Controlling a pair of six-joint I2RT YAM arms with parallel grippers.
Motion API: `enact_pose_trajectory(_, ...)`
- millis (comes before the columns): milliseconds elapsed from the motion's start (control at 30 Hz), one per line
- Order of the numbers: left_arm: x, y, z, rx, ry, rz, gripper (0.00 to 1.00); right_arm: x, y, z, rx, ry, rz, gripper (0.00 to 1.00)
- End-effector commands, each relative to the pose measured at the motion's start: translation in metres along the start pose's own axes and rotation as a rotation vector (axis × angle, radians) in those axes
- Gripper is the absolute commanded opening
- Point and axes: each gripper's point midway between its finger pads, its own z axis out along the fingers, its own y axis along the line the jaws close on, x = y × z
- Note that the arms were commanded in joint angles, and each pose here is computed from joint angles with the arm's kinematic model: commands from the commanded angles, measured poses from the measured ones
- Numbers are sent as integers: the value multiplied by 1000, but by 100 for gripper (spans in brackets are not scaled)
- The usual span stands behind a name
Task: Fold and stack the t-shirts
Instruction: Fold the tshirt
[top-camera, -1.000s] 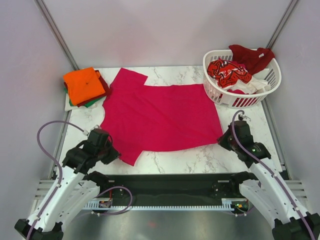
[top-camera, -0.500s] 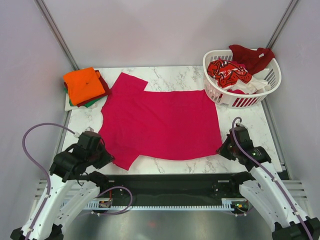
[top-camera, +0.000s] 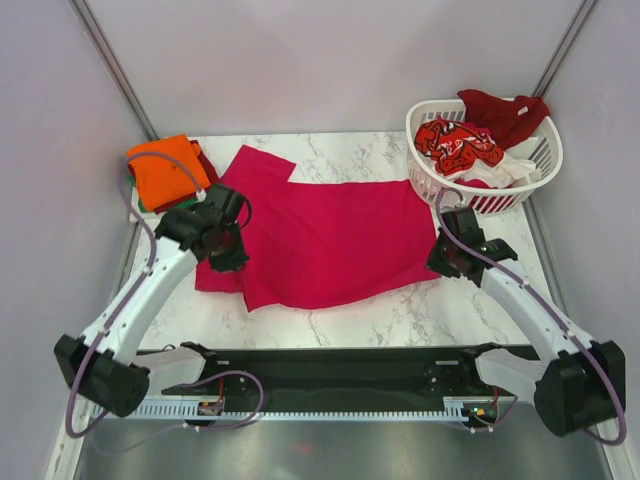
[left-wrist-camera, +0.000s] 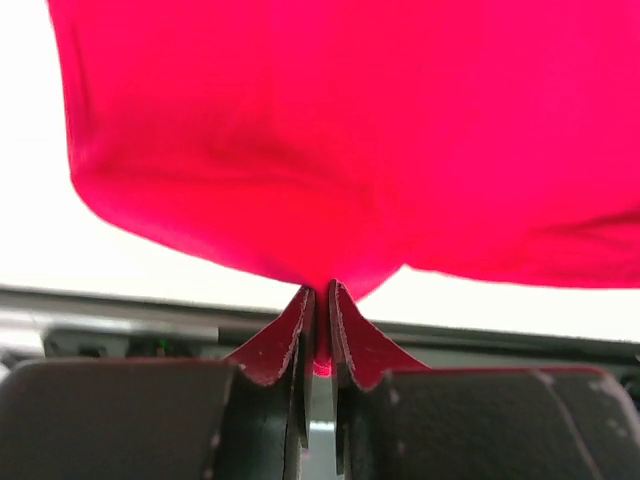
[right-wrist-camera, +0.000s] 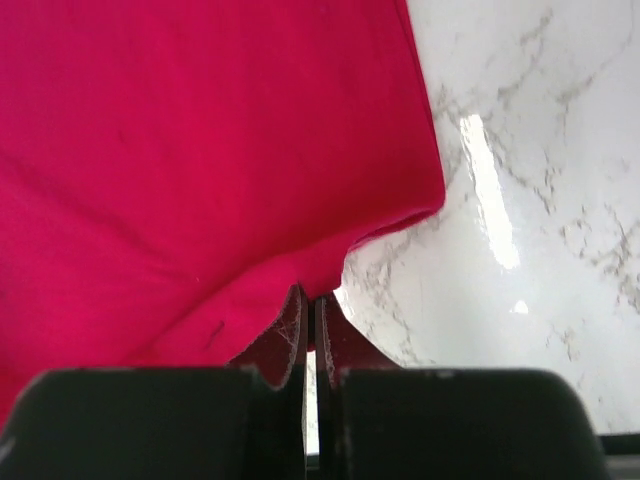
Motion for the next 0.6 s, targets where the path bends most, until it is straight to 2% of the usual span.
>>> enact_pose_trajectory(0,-54,-19,10,5,-94,152,16,-40,18,13,3,-96,-19,0)
enact_pose_trajectory(200,-108,-24,53,-77,-56,237,7,-65,25,38,50,-113,-30,0)
enact_pose_trajectory(267,-129,-24,55,-73,-69,260,2,-68,21,46,74,-99,-36,0)
enact_pose_trajectory(567,-175,-21,85,-97,-44,254,2,-97,17,69,113,-97,-25,0)
